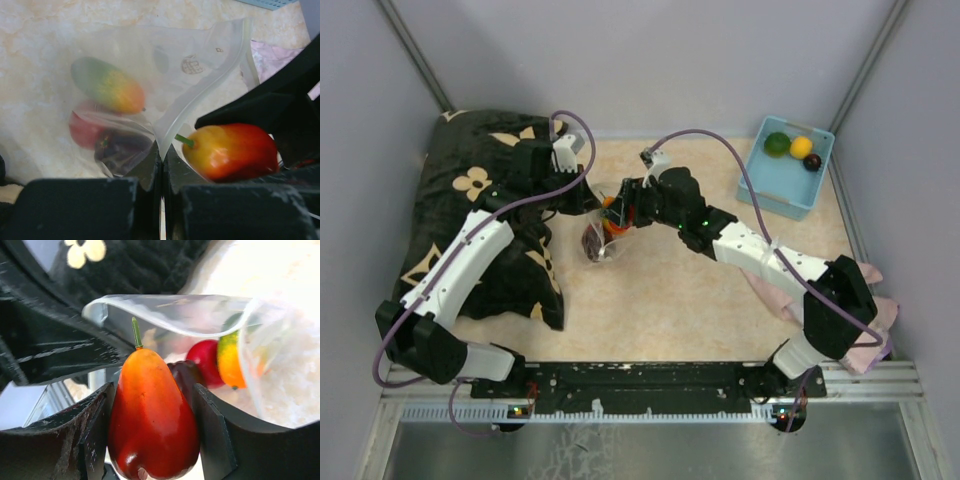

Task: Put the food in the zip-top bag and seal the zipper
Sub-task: Place the fake fruit in the zipper food storage bag.

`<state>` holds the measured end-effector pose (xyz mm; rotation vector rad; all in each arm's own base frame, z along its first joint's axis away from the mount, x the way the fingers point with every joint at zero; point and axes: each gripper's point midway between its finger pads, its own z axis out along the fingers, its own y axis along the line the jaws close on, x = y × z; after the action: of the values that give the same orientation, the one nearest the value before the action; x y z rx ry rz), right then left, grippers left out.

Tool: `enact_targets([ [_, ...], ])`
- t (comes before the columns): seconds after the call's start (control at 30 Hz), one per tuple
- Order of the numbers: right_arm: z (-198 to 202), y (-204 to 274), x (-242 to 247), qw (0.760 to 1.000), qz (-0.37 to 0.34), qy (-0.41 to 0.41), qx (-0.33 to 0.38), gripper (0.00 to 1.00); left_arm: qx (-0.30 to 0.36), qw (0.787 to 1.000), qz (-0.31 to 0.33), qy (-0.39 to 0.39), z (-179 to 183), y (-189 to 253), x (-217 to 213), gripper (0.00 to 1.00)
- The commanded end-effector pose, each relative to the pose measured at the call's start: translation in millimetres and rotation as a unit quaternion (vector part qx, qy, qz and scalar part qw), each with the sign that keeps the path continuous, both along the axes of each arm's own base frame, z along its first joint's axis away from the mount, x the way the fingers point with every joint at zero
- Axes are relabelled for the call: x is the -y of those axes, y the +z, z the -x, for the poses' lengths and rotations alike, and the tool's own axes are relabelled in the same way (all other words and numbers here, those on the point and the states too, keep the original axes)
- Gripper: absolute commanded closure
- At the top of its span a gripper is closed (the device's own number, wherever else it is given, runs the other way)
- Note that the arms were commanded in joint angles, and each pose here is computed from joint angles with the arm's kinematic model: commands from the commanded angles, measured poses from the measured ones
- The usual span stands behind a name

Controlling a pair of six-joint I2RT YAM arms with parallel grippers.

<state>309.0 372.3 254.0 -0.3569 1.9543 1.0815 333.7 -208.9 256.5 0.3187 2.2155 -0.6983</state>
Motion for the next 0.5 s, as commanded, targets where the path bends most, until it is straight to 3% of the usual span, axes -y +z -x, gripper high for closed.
enact_targets([
  [0.0, -30.9, 38.3, 2.8, 0.996, -0.03, -0.072, 0.05, 0.5, 0.015, 1.0, 0.013, -0.001, 0.6, 11.0, 0.0, 1.0],
  [0.2, -46.7, 31.5, 8.2, 0.992, -0.014, -0.11, 0.059, 0.42, 0.014, 1.0, 0.015, -0.004, 1.4, 10.8, 0.9, 1.0],
  [0.47, -47.9, 28.6, -0.2, 0.994, -0.011, -0.091, 0.062, 0.24, 0.011, 1.0, 0.017, -0.006, 1.8, 10.1, 1.6, 1.0],
])
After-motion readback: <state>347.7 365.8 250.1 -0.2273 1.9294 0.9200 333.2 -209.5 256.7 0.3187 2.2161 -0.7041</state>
